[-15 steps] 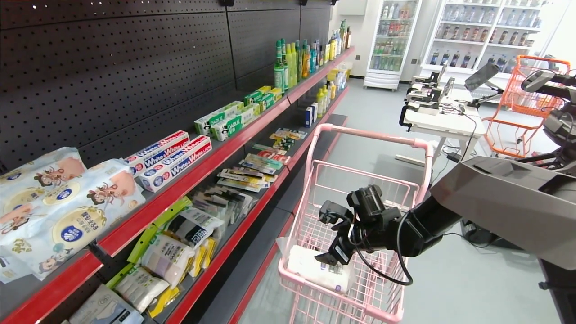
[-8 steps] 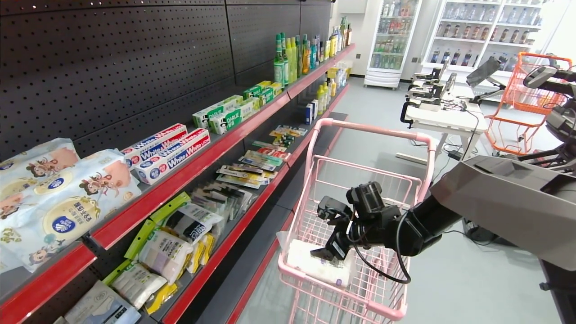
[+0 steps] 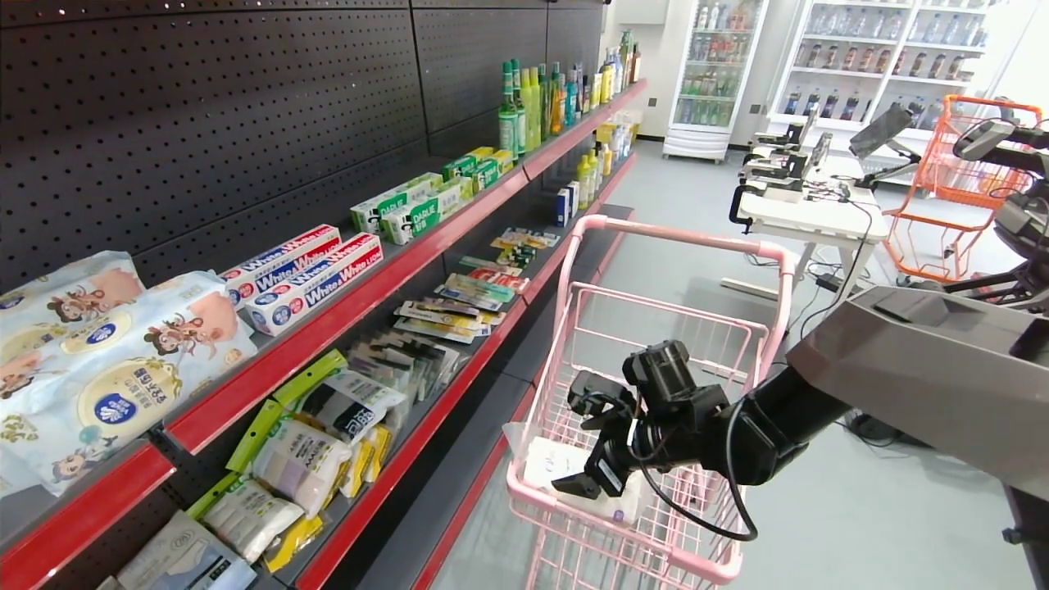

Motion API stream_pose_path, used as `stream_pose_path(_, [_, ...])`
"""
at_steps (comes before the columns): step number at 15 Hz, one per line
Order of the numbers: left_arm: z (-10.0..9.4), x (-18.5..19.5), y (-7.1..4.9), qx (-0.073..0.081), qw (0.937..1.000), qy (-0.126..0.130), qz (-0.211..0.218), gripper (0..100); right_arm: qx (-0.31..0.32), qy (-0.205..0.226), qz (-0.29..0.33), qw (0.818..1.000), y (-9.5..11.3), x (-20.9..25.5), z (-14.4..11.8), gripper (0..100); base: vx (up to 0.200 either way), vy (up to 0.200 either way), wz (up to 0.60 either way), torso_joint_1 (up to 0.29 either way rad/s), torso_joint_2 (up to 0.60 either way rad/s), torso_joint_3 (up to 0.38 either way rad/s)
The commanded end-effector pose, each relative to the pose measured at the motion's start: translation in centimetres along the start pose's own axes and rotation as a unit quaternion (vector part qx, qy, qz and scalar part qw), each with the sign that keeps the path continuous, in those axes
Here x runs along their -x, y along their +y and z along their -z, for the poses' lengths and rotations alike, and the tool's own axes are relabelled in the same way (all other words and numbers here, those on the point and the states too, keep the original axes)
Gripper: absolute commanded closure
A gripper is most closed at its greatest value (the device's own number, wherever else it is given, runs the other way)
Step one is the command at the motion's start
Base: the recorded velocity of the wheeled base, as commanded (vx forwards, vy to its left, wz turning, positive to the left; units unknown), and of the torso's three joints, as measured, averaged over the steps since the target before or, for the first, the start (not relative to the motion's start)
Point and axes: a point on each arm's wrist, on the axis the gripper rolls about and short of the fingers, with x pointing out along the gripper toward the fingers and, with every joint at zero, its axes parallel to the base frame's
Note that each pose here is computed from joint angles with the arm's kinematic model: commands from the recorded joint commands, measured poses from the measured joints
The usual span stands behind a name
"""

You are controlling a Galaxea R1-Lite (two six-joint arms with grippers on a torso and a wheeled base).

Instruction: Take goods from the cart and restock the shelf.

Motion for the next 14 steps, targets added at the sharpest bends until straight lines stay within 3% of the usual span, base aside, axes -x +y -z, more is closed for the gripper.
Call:
stream_pose_path(1, [0.0,0.0,0.0,0.000,1.0000,0.001,0.000,0,0.011,0.006,-0.014,1.000,1.0,-0.9,0.1,0,0.000,0.000,0.00,0.000,0.00,0.000])
stream_pose_path(8, [0.0,0.0,0.0,0.000,1.0000,0.001,0.000,0,0.022,0.038,0.000,0.999,-1.1,-1.9,2.9,0,0.000,0.000,0.00,0.000,0.00,0.000])
stream_pose_path(14, [0.0,0.0,0.0,0.000,1.0000,0.001,0.000,0,0.023,0.030,0.028,0.999,-2.7,-2.6,2.2,0,0.000,0.000,0.00,0.000,0.00,0.000])
